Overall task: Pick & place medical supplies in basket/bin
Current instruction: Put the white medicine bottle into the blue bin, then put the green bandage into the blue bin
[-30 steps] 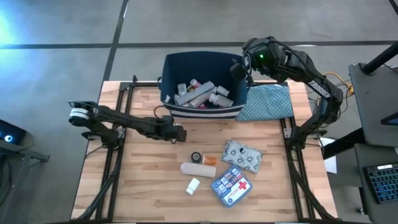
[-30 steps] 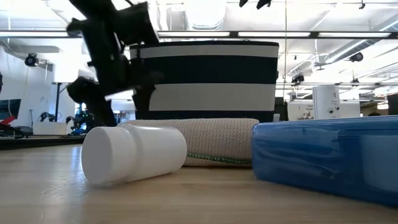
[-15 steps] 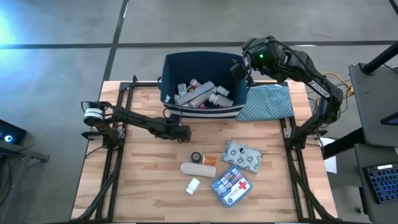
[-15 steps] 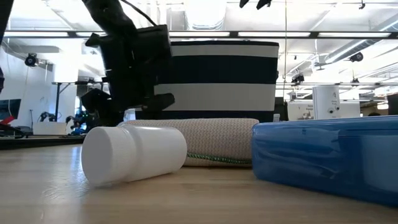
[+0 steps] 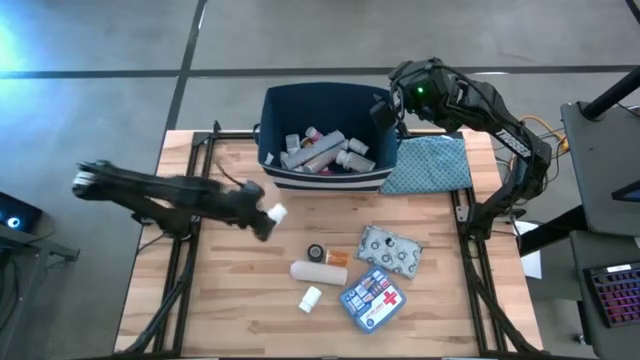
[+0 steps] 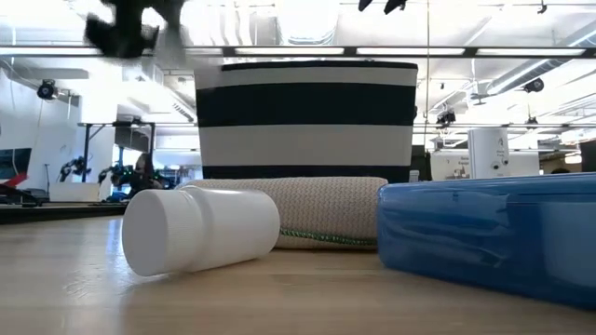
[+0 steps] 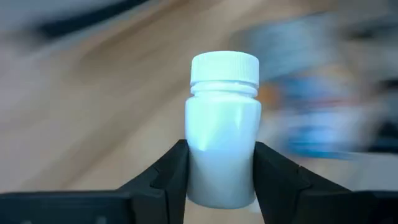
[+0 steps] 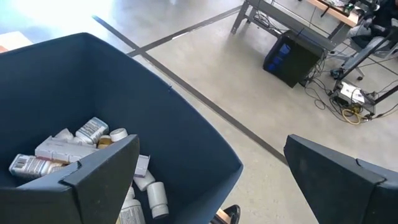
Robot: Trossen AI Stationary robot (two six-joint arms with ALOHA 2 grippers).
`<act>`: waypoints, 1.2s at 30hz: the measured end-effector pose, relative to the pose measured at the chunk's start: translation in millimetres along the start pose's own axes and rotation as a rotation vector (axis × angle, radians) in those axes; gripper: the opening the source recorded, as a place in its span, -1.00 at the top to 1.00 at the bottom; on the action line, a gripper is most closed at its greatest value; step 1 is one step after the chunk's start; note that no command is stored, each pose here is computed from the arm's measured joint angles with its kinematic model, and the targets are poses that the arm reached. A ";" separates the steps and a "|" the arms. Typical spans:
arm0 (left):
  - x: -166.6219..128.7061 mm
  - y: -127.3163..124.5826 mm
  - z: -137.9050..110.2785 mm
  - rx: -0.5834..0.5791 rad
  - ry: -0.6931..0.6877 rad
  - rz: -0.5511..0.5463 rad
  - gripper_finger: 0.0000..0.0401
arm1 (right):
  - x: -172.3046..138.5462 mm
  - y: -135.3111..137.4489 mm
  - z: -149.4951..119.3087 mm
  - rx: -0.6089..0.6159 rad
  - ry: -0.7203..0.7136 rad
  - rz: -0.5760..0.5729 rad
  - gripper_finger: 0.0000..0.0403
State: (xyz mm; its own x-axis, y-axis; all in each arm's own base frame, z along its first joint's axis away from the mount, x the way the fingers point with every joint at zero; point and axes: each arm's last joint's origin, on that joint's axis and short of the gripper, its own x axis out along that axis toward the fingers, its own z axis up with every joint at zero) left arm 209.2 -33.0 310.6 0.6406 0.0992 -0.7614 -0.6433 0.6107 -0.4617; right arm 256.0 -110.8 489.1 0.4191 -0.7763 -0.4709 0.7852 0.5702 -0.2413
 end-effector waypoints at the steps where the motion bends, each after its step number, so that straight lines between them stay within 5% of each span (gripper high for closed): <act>1: -19.8 -5.9 3.9 0.032 -0.069 -0.137 0.36 | 0.0 0.0 0.2 0.001 -0.001 0.000 -0.93; 3: -56.1 -10.9 13.5 0.102 -0.267 -0.351 0.34 | 0.0 0.1 1.0 0.006 -0.009 0.001 -0.93; 5: -87.4 -7.8 25.9 0.139 -0.554 -0.444 0.28 | 0.0 0.2 2.1 0.013 -0.019 0.002 -0.93; 8: -112.7 2.6 43.1 0.213 -0.928 -0.347 0.25 | -0.1 0.4 3.5 0.020 -0.031 0.003 -0.93; 11: -112.6 14.0 61.5 0.260 -1.061 -0.172 0.24 | 0.1 0.5 3.8 0.023 -0.034 0.003 -0.93; 21: 5.6 28.8 131.7 0.258 -0.752 0.125 0.00 | 0.3 0.5 2.3 0.023 -0.020 0.002 -0.93; 30: -63.3 -11.7 144.9 0.380 -0.469 0.245 -0.38 | -1.1 -0.4 -14.5 -0.051 0.134 0.024 -0.93; 36: -108.7 -32.8 114.1 0.503 -0.371 0.170 -0.39 | -9.6 9.7 -37.6 -0.092 0.406 0.353 -0.93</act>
State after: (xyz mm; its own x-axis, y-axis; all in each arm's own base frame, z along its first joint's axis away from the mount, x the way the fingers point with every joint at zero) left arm 208.5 25.9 460.5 0.7072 0.4373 -0.5556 -0.5317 0.8469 -0.0102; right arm 242.4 -87.7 459.4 0.4261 -0.3781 -0.8219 0.5778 0.8128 -0.0744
